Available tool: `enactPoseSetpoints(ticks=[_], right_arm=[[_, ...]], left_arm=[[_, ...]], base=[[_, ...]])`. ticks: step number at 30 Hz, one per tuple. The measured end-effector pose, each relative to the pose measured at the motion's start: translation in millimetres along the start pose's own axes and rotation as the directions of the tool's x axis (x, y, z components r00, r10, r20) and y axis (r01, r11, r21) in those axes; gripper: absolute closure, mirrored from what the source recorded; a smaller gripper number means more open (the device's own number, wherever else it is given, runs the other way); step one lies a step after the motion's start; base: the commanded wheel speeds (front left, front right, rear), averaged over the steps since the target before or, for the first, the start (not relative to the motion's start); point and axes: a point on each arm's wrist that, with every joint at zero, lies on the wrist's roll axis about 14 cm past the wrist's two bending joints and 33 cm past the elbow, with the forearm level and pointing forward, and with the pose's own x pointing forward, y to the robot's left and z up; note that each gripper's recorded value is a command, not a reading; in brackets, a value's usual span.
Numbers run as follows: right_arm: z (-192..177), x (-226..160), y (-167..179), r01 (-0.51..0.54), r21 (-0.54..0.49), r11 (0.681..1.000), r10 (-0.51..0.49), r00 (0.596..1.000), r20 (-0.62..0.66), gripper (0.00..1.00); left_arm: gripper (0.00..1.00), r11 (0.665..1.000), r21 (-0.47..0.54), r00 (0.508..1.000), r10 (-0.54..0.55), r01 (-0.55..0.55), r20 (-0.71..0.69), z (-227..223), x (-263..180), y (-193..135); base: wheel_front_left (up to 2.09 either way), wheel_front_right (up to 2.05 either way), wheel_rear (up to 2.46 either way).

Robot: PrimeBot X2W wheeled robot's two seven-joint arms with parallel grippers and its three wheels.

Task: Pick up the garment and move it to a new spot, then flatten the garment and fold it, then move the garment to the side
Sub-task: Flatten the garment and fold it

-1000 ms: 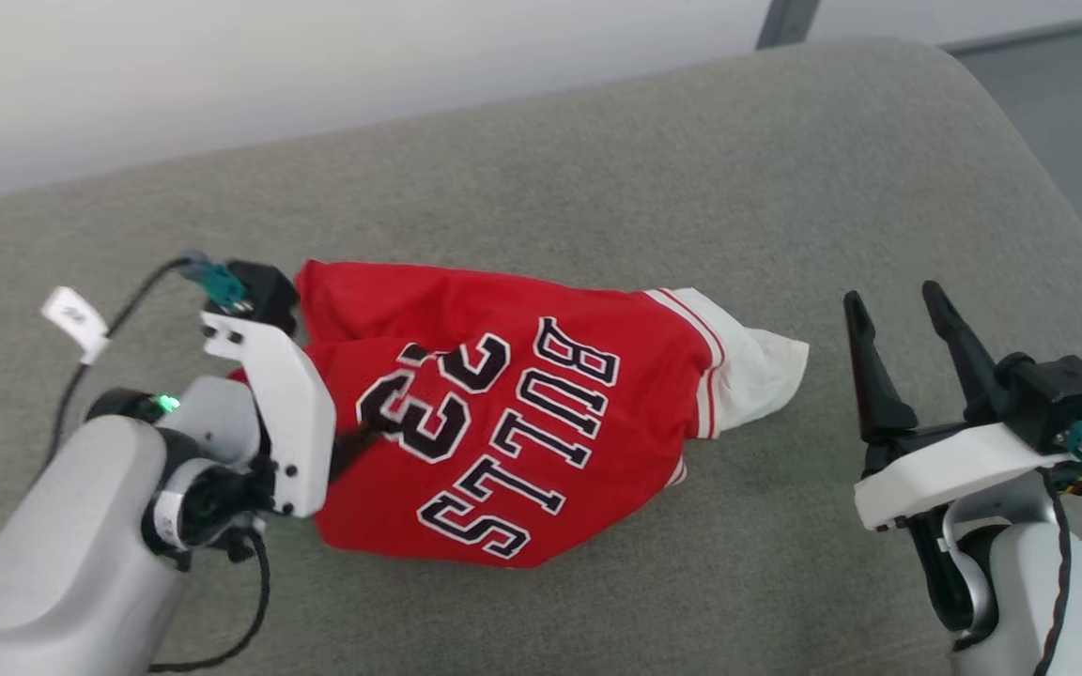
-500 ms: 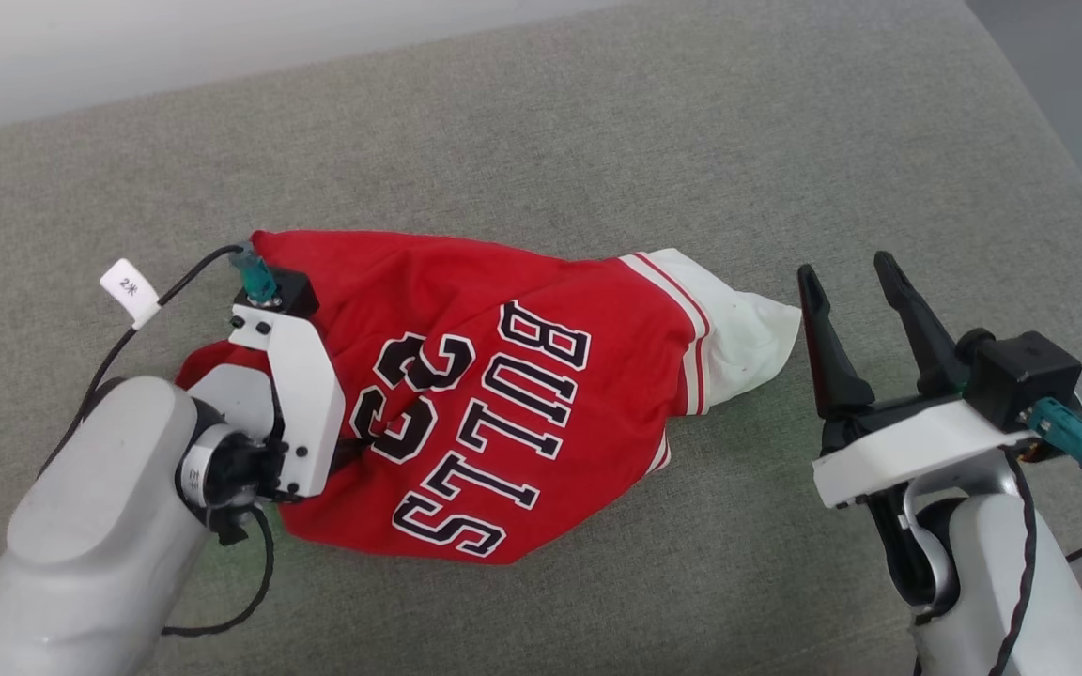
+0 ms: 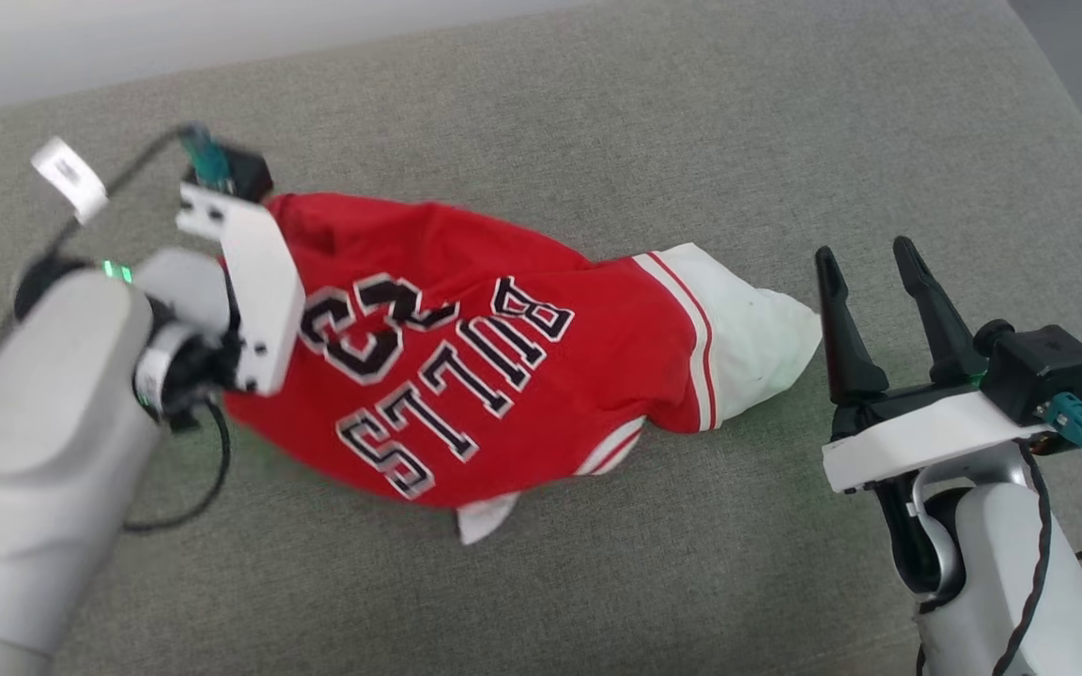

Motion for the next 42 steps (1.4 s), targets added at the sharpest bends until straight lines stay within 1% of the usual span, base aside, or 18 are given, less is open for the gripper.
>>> enactPoseSetpoints(ticks=[3, 5, 11, 14, 17, 19, 20, 21, 22, 23, 26, 29, 32, 36, 39, 42], right_arm=[[0.2, 1.3, 0.2, -0.001, 0.0, 1.0, 0.001, 1.0, 0.002, 0.0], [0.1, 1.5, -0.3, 0.001, -0.001, 1.0, -0.001, 1.0, 0.004, 0.0], [-1.8, 1.1, -6.0, 0.016, -0.004, 1.0, -0.016, 1.0, 0.002, 0.0], [-6.3, -0.7, -7.6, 0.021, -0.007, 1.0, -0.021, 1.0, -0.01, 0.0], [-8.6, -1.4, -10.7, 0.03, -0.007, 1.0, -0.03, 0.999, -0.017, 0.0], [-10.0, -2.0, -12.2, 0.034, -0.01, 0.999, -0.034, 0.999, -0.022, 0.0], [-10.4, -2.3, -12.3, 0.034, -0.01, 0.999, -0.034, 0.999, -0.022, 0.0], [-11.3, -2.5, -11.7, 0.032, -0.009, 0.999, -0.032, 0.999, -0.025, 0.0], [-12.0, -2.8, -10.8, 0.03, -0.009, 1.0, -0.03, 0.999, -0.027, 0.0], [-12.8, -3.1, -10.4, 0.029, -0.008, 1.0, -0.029, 0.999, -0.029, 0.0], [-14.3, -3.4, -9.2, 0.027, -0.003, 1.0, -0.027, 0.999, -0.033, 0.0], [-11.4, -2.1, -5.0, 0.017, 0.002, 1.0, -0.017, 1.0, -0.02, 0.0], [-9.1, -1.7, -1.2, 0.006, 0.002, 1.0, -0.006, 1.0, -0.01, 0.0], [-0.6, 2.3, 3.0, -0.01, -0.001, 1.0, 0.01, 1.0, 0.017, 0.0], [4.0, 5.7, 9.3, -0.028, -0.002, 1.0, 0.028, 0.999, 0.03, 0.0], [6.6, 8.2, 17.1, -0.048, 0.0, 0.999, 0.048, 0.998, 0.036, 0.0]], left_arm=[[1.0, 0.999, 0.045, 0.993, 0.02, -0.025, 0.116, 35.1, -9.2, 6.7], [1.0, 0.995, 0.083, 0.98, 0.038, -0.056, 0.198, 58.7, -15.2, 10.9], [1.0, 0.977, 0.17, 0.908, 0.043, -0.125, 0.418, 117.5, -23.2, 11.8], [1.0, 0.97, 0.203, 0.898, 0.029, -0.131, 0.439, 124.3, -11.9, 7.2], [1.0, 0.975, 0.196, 0.926, 0.025, -0.107, 0.378, 112.5, 9.3, 4.5], [1.0, 0.981, 0.173, 0.945, 0.022, -0.082, 0.325, 101.3, 22.3, 3.8], [0.94, 0.984, 0.163, 0.953, 0.019, -0.071, 0.303, 96.8, 27.5, 2.6], [0.67, 0.985, 0.16, 0.961, 0.014, -0.061, 0.278, 92.0, 32.1, -0.1], [0.38, 0.988, 0.15, 0.966, 0.0, -0.041, 0.259, 88.8, 34.9, -4.2], [0.02, 0.99, 0.14, 0.968, -0.014, -0.022, 0.25, 87.2, 36.1, -7.9], [0.0, 0.995, 0.094, 0.974, -0.047, 0.027, 0.22, 82.4, 33.9, -12.9], [0.0, 0.997, 0.064, 0.984, -0.057, 0.047, 0.171, 73.2, 22.0, -11.1], [0.0, 0.996, 0.049, 0.984, -0.077, 0.07, 0.162, 71.1, 7.3, -14.2], [0.0, 0.996, 0.062, 0.984, -0.081, 0.071, 0.162, 67.9, -9.1, -15.9], [0.0, 0.994, 0.043, 0.985, -0.101, 0.096, 0.139, 53.9, -21.6, -22.1], [0.0, 0.995, 0.038, 0.987, -0.099, 0.095, 0.125, 41.9, -36.1, -25.2]], base=[[0.0, 0.0, 0.0], [0.0, 0.0, 0.0], [0.0, 0.0, 0.0], [0.0, 0.0, 0.0], [0.0, 0.0, 0.0], [0.0, 0.0, 0.0], [0.0, 0.0, 0.0], [0.0, 0.0, 0.0], [0.0, 0.0, 0.0], [0.0, 0.0, 0.0], [0.0, 0.0, 0.0], [0.0, 0.0, 0.0], [0.0, 0.0, 0.0], [0.0, 0.0, 0.0], [0.0, 0.0, 0.0], [0.0, 0.0, 0.0]])
